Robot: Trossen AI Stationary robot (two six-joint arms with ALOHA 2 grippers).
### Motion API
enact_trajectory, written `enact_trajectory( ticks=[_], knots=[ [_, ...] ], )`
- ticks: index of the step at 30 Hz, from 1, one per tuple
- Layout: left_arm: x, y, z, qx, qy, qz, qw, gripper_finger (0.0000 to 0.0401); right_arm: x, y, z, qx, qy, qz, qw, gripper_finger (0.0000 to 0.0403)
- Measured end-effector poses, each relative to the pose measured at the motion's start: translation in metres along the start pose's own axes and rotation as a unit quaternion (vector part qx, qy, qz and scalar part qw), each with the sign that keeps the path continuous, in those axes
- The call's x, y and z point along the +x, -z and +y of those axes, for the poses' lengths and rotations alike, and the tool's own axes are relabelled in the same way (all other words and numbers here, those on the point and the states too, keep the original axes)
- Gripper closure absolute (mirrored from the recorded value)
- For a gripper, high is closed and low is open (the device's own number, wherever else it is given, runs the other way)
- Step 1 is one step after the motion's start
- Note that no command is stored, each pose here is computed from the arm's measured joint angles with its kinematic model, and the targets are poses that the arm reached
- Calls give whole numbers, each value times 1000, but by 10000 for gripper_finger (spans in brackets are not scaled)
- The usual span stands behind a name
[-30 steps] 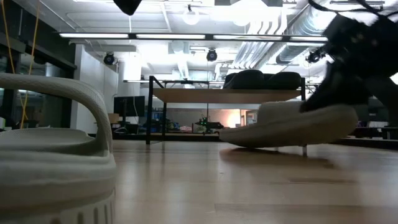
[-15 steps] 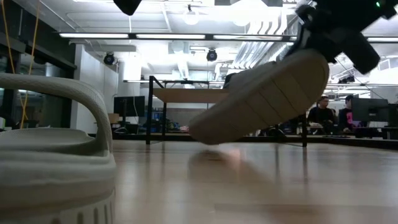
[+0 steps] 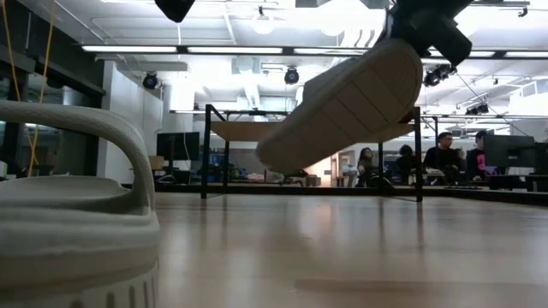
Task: Pick and place slides into the shelf
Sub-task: Put the right gray slide on the shelf
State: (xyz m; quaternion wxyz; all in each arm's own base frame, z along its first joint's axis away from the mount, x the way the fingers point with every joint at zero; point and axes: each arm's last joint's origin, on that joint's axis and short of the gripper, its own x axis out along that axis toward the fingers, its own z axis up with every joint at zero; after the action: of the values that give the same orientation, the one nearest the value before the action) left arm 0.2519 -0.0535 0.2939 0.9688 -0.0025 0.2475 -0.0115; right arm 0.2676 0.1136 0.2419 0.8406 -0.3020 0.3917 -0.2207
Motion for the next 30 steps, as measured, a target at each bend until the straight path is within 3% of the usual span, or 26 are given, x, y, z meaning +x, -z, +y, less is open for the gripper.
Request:
enact_trajectory(
  ticks=[8, 17, 24, 30],
  knots=[
    [0, 1, 0, 7, 0, 4, 1000, 400, -4, -9, -7, 6, -5, -4, 1000, 403],
    [8, 3, 1, 96, -38, 11, 995, 400, -4, -33, -32, 25, -29, -14, 999, 403],
    [23, 9, 2, 206, -83, 41, 974, 400, 4, -41, -49, 44, -51, -9, 998, 403],
    [25, 4, 3, 225, -124, 21, 966, 400, 13, -42, -60, 51, -60, -1, 997, 403]
  ],
)
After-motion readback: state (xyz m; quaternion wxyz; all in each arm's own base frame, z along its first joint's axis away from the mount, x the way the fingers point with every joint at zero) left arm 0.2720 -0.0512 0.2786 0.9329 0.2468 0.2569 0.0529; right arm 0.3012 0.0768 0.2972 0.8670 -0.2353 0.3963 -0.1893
